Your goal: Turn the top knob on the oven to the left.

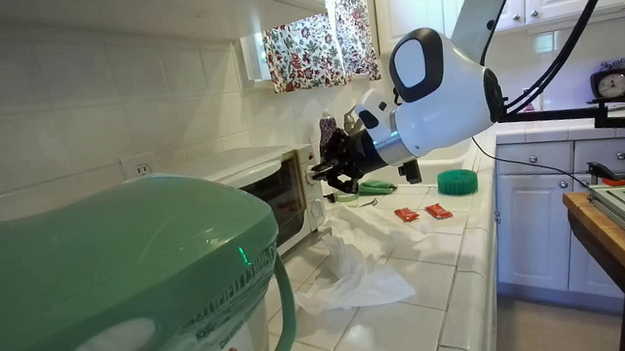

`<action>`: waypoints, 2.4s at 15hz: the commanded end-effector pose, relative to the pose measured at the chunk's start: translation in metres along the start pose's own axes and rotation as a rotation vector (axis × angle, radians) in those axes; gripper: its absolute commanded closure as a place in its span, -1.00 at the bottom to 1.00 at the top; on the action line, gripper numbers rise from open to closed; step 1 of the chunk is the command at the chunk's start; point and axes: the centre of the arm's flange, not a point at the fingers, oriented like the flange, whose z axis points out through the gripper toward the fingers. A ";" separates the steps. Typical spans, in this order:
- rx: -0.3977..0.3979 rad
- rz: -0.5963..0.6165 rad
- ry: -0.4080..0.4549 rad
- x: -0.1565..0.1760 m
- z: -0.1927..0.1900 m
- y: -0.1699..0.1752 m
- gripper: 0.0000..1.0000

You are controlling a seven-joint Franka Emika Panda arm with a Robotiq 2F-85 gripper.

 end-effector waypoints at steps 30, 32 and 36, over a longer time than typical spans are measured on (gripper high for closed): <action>-0.001 -0.633 -0.186 -0.030 0.020 0.003 0.93; 0.012 -0.686 -0.200 -0.028 0.019 0.002 0.93; 0.028 -0.795 -0.220 -0.024 0.018 -0.002 0.93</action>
